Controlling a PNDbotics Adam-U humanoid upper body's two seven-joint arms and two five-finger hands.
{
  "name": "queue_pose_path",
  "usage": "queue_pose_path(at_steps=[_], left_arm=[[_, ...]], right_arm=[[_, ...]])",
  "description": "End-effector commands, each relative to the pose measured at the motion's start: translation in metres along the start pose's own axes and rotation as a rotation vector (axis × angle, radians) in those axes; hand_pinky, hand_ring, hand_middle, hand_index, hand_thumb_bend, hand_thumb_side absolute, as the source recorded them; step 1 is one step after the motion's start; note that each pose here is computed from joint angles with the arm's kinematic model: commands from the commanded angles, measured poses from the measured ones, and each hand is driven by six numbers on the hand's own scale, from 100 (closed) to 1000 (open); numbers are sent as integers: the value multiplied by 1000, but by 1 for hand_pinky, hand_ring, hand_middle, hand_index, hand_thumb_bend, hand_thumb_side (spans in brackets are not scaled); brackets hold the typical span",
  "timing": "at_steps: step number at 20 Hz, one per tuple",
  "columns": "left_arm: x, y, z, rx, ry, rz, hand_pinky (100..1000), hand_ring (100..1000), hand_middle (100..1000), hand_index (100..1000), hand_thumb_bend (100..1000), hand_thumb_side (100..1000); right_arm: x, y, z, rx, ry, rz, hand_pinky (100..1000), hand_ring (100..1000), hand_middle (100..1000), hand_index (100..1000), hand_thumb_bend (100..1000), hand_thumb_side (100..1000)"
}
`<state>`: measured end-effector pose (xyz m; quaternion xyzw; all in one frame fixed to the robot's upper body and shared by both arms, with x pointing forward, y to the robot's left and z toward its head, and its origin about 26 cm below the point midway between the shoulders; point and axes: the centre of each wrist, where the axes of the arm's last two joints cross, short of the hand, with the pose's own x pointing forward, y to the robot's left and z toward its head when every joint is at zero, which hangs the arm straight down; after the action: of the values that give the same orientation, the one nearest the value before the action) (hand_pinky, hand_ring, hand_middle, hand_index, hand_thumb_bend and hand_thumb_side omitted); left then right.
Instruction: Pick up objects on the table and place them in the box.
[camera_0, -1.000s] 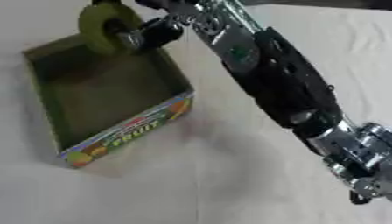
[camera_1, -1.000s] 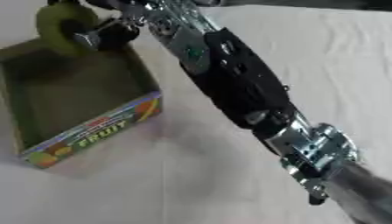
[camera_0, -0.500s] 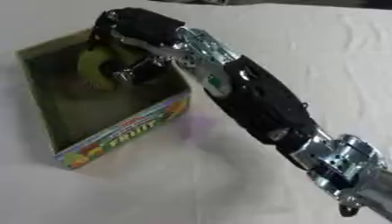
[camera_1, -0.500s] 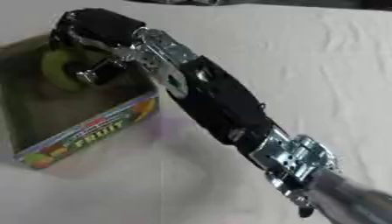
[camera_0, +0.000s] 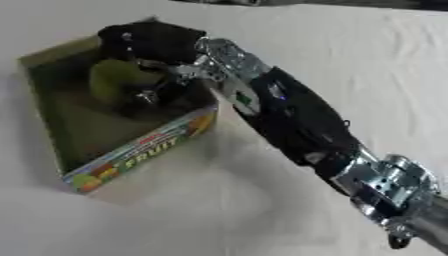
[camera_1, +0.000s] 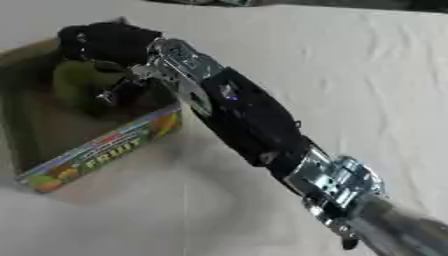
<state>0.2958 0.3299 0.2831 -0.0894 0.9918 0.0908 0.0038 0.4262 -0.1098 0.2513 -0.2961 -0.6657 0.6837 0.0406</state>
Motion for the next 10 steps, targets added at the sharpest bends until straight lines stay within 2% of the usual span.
queue_pose_path(at_steps=[1, 4, 6, 7, 8, 10], left_arm=[[4, 5, -9, -28, -27, -14, 649, 647, 571, 758, 100, 287], [4, 6, -9, -28, -27, -16, 649, 646, 571, 758, 100, 285], [4, 7, -8, -28, -25, -18, 648, 645, 570, 757, 100, 289], [5, 8, -7, -28, -20, -22, 647, 644, 569, 757, 100, 293], [5, 9, -5, -27, -16, -27, 647, 644, 569, 757, 100, 295], [5, 10, -4, -24, -9, -34, 647, 644, 569, 757, 100, 298]], right_arm=[[-6, -33, 7, -54, 5, 76, 872, 994, 832, 929, 100, 157], [-7, -51, 16, -119, 3, 68, 867, 985, 829, 925, 100, 145], [-10, -66, 26, -199, 15, 32, 854, 953, 770, 903, 100, 100], [-13, -78, 35, -270, 25, -4, 857, 948, 749, 897, 100, 221], [-15, -91, 46, -343, 29, -49, 860, 947, 734, 894, 100, 100], [-16, -115, 66, -457, 22, -142, 865, 948, 718, 890, 100, 100]])
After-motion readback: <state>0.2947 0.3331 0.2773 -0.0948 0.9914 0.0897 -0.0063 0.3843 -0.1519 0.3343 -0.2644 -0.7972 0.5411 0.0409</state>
